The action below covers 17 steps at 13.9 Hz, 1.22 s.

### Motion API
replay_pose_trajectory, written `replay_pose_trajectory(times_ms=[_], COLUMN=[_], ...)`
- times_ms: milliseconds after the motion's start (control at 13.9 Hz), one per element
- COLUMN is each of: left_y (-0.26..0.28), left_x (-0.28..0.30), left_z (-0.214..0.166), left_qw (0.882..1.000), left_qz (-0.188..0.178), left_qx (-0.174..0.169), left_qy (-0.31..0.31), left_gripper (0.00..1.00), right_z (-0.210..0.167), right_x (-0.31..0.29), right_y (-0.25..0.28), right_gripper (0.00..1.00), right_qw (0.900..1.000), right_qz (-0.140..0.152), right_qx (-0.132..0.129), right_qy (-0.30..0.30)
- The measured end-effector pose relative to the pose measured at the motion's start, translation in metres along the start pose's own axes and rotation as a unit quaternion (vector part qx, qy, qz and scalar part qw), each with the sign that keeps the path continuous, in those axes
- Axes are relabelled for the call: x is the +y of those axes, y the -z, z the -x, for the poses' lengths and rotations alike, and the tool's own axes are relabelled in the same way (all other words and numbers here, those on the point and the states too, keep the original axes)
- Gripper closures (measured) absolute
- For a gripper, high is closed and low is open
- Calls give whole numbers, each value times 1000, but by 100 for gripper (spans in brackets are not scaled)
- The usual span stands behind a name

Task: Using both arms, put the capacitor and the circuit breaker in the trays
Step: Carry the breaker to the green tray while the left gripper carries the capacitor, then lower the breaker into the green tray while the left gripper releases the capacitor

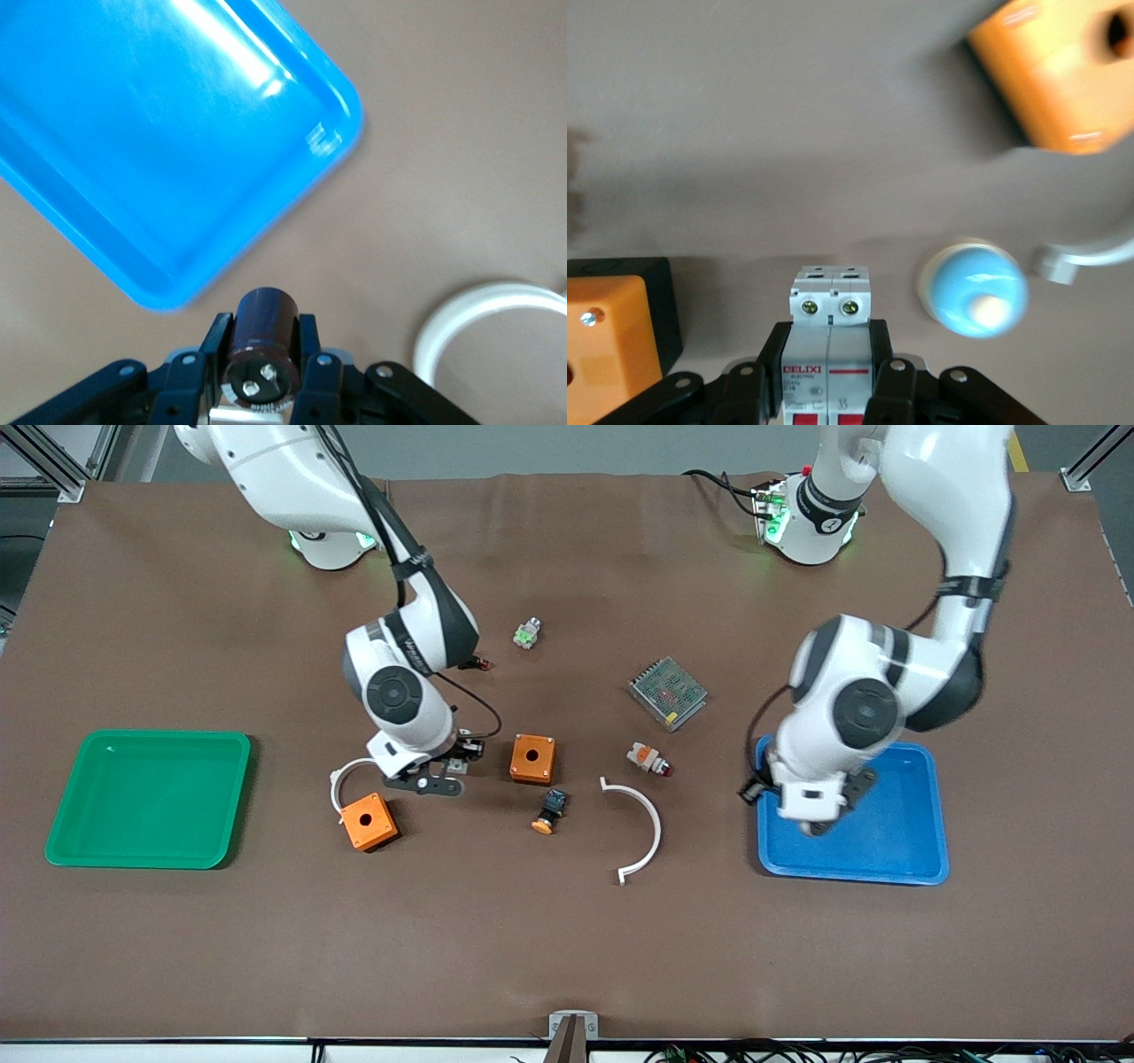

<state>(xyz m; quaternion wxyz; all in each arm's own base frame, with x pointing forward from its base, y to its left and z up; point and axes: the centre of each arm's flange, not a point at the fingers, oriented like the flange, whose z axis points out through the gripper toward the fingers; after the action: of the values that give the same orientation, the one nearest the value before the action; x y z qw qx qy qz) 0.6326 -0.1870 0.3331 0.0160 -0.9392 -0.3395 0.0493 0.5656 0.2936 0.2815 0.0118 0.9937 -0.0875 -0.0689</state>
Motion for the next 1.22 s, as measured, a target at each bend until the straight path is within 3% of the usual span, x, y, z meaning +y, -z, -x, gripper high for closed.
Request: replay_pose_trajectory(times_ms=[216,432,576,935,1223], left_y=[-34,-75,-99,-135,-125], left_x=[-49,-87,-102,-127,-120], left_z=[-64,-108,-123,-147,-148], left_qw=[999,998,997,996,996], left_qz=[-12,-15,-13,-9,-1], left_qx=[-20,-37,-41,-46,-37], left_qy=[-24,-51,-68,-81,-85], left_gripper=[66,66,66,66,33], right_z=[-27,-60,-84,-117,-146], right_x=[71,170,247,396,474], right_y=[77,122,130,99,41], right_gripper=[60,60,60,60,60], right_qw=[1000,999,999,999,999], right_qz=[-7,-21,-31,-17,-23], right_qx=[-22,-36,-36,-43,-40], right_qy=[-9,-5,-13,3,25])
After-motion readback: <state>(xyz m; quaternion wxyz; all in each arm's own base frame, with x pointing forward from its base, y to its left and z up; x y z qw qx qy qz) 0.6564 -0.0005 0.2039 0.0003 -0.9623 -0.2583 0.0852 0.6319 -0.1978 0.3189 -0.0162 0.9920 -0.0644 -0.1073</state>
